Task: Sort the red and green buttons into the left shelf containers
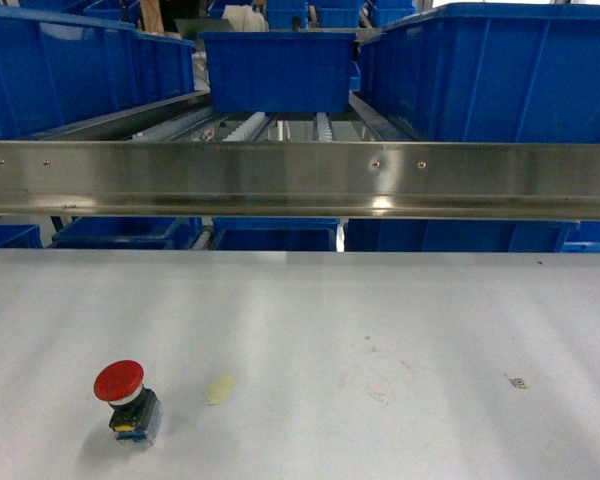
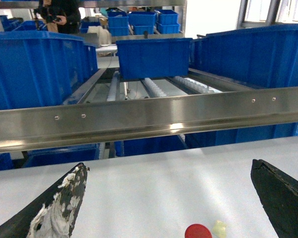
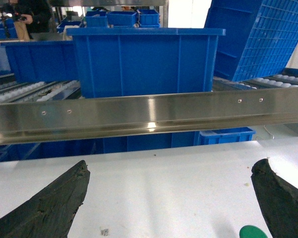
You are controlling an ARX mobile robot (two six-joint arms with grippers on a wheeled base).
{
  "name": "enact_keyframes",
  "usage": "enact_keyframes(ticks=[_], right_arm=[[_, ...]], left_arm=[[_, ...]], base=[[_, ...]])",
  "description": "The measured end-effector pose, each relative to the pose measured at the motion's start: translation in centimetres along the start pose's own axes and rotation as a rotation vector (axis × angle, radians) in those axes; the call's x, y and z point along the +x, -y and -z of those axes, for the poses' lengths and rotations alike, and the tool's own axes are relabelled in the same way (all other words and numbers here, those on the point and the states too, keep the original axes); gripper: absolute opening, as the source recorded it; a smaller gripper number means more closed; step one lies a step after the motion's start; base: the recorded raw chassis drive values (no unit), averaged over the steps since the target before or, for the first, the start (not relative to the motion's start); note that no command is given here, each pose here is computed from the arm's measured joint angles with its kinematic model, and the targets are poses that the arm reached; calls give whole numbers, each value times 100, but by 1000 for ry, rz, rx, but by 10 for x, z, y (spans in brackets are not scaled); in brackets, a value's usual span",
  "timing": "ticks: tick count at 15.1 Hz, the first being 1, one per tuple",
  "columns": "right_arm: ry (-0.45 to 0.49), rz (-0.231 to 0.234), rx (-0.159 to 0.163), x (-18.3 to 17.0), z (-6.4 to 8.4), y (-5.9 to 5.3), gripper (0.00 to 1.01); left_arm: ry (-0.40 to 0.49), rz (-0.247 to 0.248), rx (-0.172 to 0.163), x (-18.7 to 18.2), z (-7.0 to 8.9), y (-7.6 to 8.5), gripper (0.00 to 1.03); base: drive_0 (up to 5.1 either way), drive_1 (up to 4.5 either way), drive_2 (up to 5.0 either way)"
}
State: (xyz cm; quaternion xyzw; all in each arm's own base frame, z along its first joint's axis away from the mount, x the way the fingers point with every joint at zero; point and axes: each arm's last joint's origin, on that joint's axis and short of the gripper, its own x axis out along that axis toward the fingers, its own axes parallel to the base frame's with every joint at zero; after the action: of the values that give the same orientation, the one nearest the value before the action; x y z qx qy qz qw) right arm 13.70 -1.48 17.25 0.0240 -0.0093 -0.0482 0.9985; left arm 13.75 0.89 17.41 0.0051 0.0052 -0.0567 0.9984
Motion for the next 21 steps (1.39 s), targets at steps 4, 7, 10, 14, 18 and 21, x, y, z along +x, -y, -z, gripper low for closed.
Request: enact_keyframes(ticks=[4, 7, 10, 14, 18, 21], right_arm=[[-60, 48, 47, 44, 4, 10, 98], [-143, 103, 84, 75, 22, 18, 98], [-249, 208, -1, 92, 46, 28, 98], [-230, 205, -19, 92, 43, 28, 98], [-233, 290, -24, 110, 59, 37, 98], [-240, 373, -26, 129, 70, 49, 98]], left_arm=[[-68, 76, 1, 40, 4, 0, 98], [-133, 107, -16, 68, 16, -1, 98], [-203, 121, -19, 77, 29, 3, 98], [-202, 121, -18, 78, 29, 3, 98], [-202, 122, -18, 78, 29, 3, 98], [-202, 122, -18, 78, 29, 3, 98]], base=[[0, 0, 0], [0, 0, 0], [0, 0, 0], [0, 0, 0], [0, 0, 0], [0, 0, 0]])
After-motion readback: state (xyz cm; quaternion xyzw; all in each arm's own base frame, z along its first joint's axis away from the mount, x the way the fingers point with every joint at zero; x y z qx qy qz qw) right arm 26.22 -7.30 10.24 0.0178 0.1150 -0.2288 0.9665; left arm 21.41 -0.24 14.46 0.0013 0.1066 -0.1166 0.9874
